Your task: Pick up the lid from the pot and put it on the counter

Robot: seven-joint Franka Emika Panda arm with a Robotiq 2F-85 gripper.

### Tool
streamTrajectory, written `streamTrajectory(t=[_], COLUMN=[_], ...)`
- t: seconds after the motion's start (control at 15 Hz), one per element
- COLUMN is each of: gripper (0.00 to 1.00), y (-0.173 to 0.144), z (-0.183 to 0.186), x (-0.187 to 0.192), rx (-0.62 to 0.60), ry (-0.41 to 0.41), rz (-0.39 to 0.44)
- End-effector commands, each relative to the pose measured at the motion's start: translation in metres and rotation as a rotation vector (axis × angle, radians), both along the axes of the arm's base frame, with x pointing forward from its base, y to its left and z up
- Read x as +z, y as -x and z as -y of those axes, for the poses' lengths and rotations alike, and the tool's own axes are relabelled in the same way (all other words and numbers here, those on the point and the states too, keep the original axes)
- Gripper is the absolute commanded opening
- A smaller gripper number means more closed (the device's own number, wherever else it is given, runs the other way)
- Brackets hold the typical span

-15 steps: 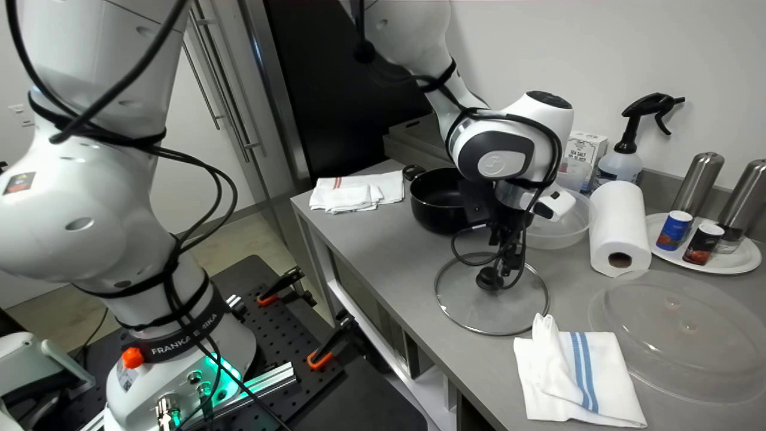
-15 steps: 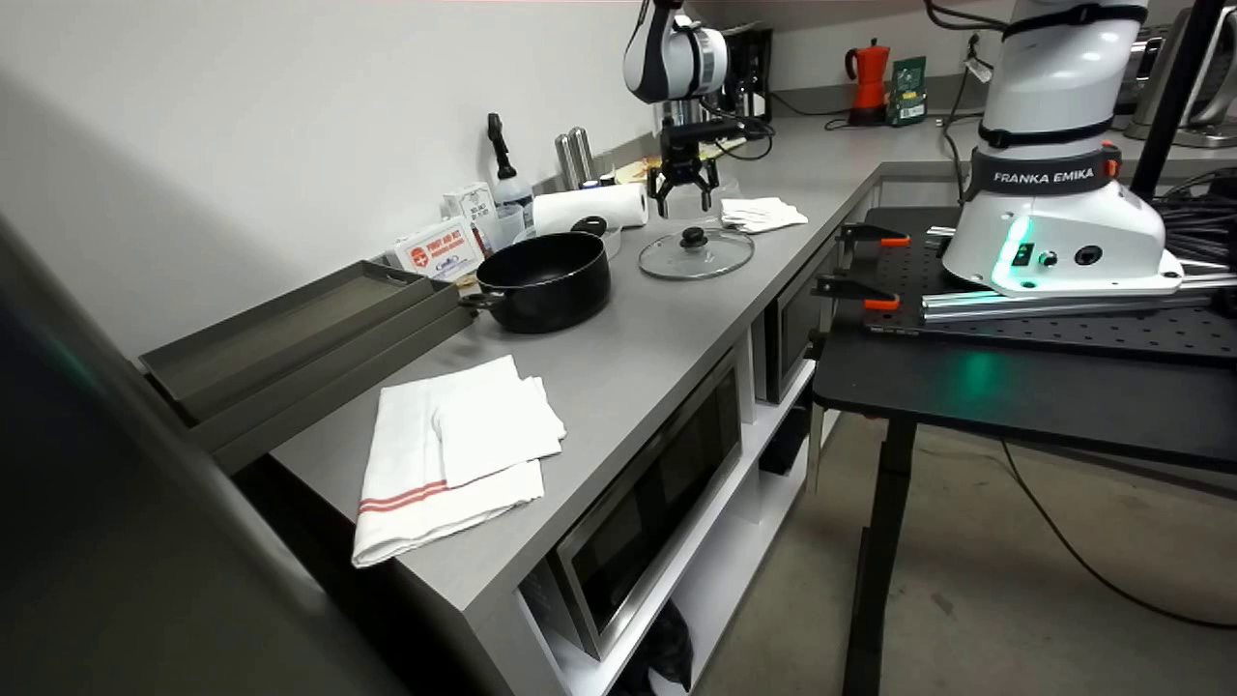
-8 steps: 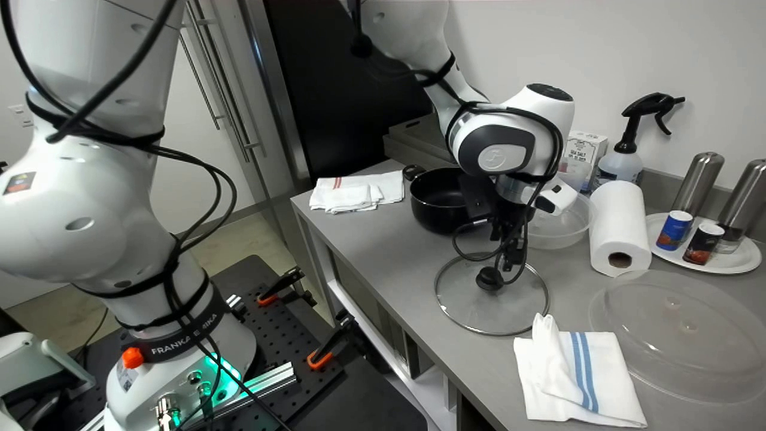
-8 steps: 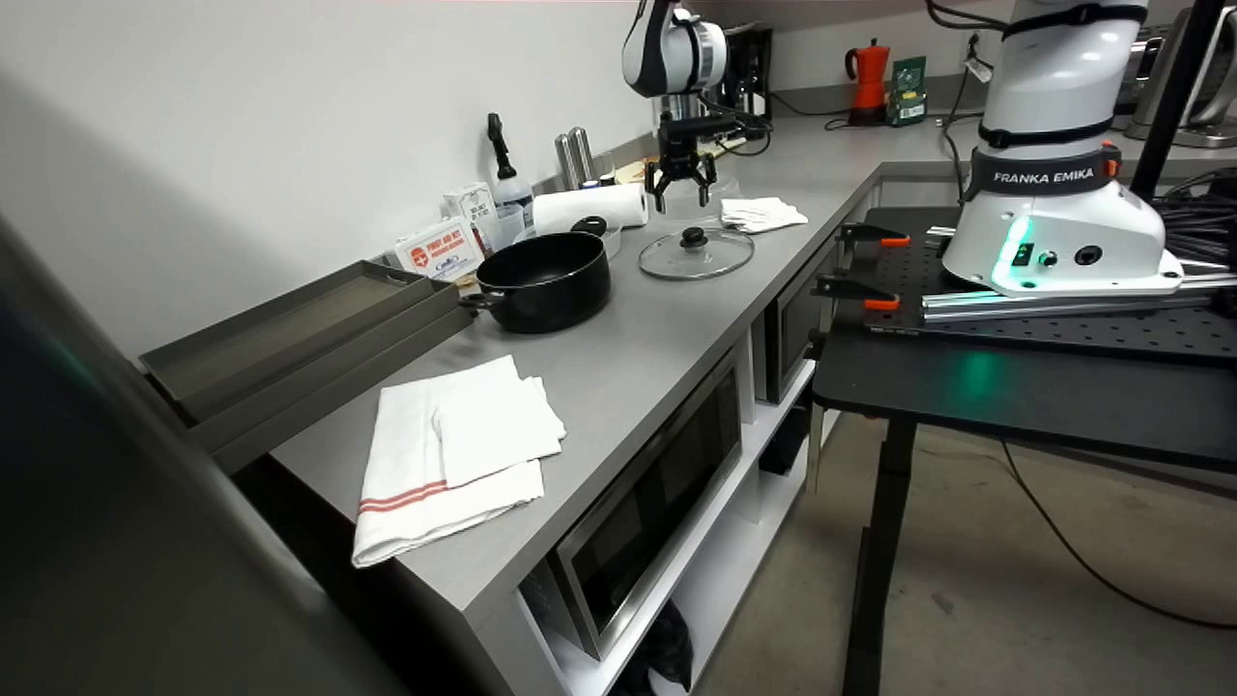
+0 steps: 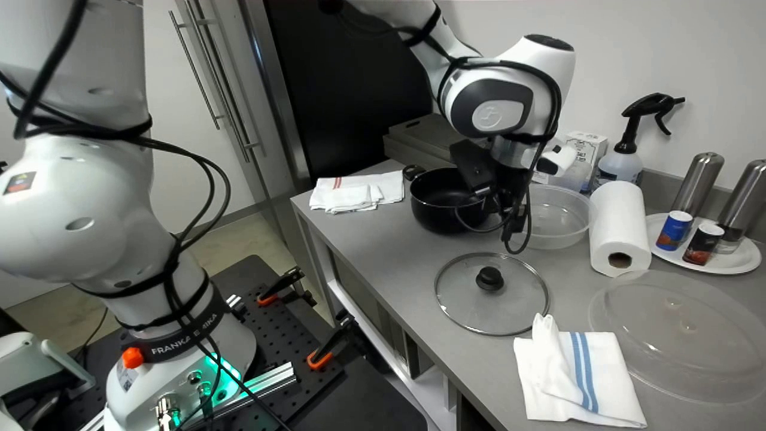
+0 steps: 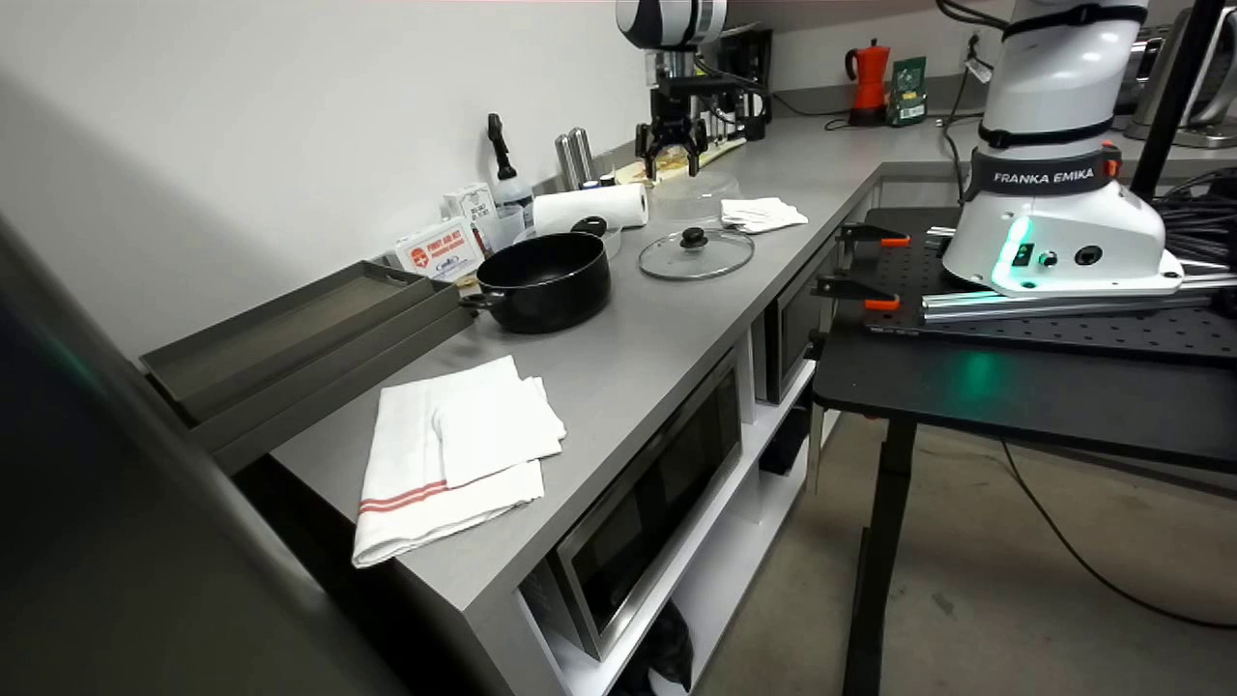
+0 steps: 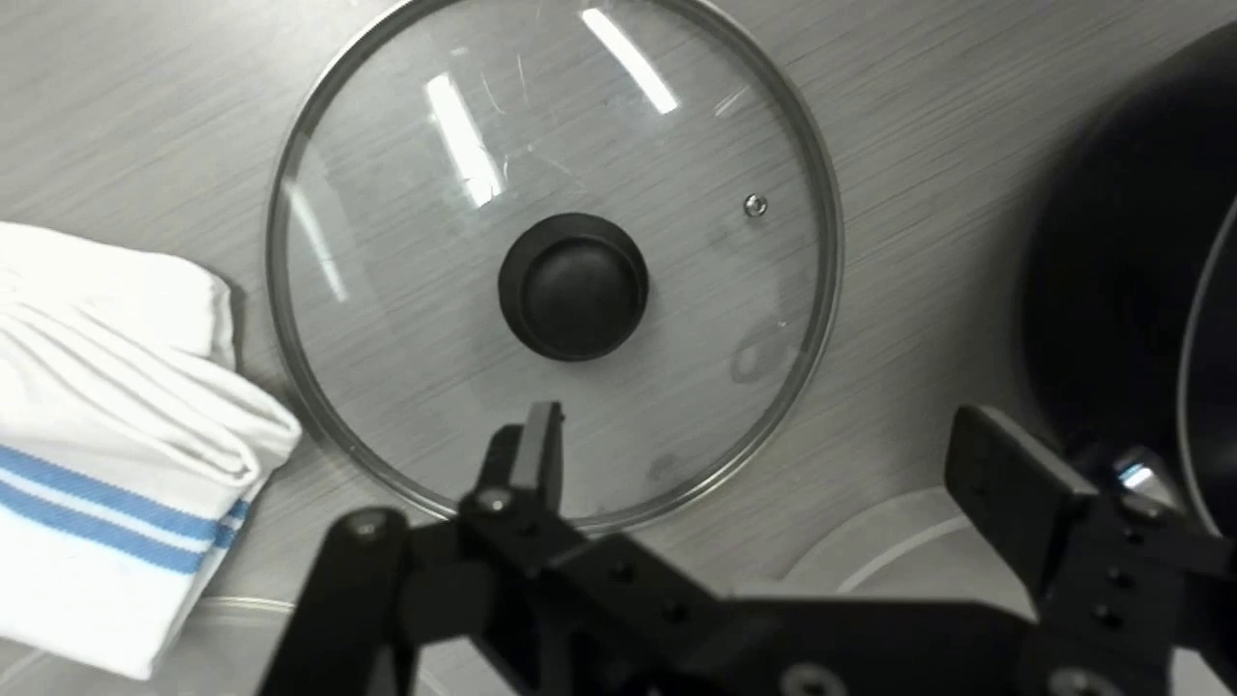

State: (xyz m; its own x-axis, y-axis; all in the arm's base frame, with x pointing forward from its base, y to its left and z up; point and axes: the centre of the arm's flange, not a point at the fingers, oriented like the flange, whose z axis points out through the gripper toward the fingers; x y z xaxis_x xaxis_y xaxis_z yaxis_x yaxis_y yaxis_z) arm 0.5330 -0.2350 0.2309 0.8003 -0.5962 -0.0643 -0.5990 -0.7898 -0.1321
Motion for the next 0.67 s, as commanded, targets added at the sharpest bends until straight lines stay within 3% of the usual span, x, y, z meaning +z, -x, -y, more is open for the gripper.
streamTrajectory(t=[0.0, 0.33, 0.4, 0.6], gripper=[1.00, 1.00, 1.00, 1.00], y=[0.020, 0.028, 0.017, 0.020], z=[-0.018, -0.039, -0.028, -0.035], x=[0.057, 0.109, 0.090, 0.106], rx=[0.132, 0.276, 0.216, 0.247], ry=[-0.051, -0.103, -0.096, -0.102], rz=[-0.011, -0.056, -0.038, -0.041])
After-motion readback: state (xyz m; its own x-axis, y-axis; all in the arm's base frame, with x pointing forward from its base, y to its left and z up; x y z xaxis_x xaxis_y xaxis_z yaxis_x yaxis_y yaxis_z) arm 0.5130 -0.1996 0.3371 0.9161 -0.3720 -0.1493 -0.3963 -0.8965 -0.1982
